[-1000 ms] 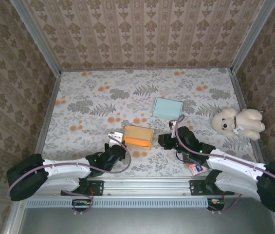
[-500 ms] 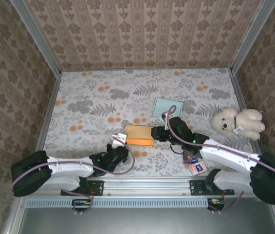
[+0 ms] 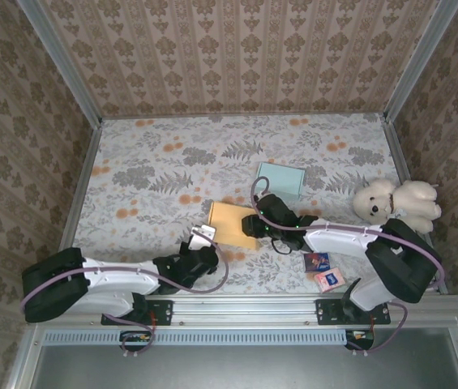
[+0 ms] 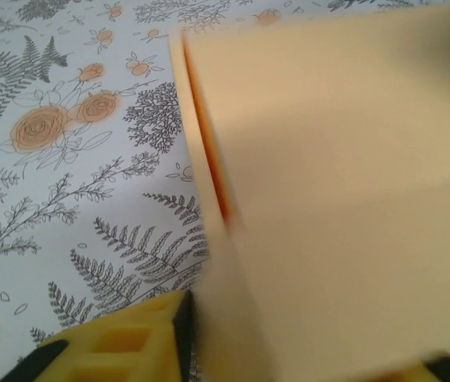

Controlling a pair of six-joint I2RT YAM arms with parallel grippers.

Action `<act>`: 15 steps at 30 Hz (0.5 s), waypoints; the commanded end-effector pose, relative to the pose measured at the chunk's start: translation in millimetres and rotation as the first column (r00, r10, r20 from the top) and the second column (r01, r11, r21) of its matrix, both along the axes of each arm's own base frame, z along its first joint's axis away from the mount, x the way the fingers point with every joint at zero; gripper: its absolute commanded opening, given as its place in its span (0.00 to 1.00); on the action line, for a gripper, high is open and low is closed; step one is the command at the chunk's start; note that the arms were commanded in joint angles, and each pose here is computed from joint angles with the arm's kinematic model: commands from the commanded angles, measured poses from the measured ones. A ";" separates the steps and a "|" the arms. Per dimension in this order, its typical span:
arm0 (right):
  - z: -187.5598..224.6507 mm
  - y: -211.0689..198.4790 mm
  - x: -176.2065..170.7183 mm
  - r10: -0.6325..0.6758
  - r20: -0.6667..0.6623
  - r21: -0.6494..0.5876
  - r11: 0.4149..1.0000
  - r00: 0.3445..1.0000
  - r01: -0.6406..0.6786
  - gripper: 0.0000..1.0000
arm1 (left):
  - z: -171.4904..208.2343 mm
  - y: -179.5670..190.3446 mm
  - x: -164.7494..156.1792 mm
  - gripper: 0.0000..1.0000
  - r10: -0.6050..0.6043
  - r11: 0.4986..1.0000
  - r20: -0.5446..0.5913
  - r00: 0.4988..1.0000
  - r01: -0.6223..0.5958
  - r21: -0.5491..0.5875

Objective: Fold the paper box

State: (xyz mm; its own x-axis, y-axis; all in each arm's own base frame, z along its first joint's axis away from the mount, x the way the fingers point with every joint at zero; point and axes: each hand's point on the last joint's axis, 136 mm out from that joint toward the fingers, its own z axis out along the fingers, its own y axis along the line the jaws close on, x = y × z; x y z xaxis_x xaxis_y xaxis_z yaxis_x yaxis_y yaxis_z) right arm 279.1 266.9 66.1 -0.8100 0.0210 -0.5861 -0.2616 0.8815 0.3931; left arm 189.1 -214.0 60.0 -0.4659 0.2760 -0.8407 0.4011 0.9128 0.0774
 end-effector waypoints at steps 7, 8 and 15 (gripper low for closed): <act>-12.7 -8.0 5.7 -0.023 0.022 -0.072 0.997 0.999 0.024 0.41 | 20.5 11.8 -22.6 0.48 -0.049 0.993 -0.059 0.997 0.042 -0.113; -12.3 -9.7 6.0 -0.028 0.026 -0.075 0.997 0.999 0.030 0.41 | 23.2 17.8 -23.4 0.49 -0.030 0.992 -0.066 0.997 0.022 -0.123; -5.2 -17.1 5.7 -0.033 0.057 -0.093 0.995 0.998 0.038 0.41 | 39.1 49.2 -25.7 0.51 0.061 0.971 -0.091 0.994 -0.080 -0.224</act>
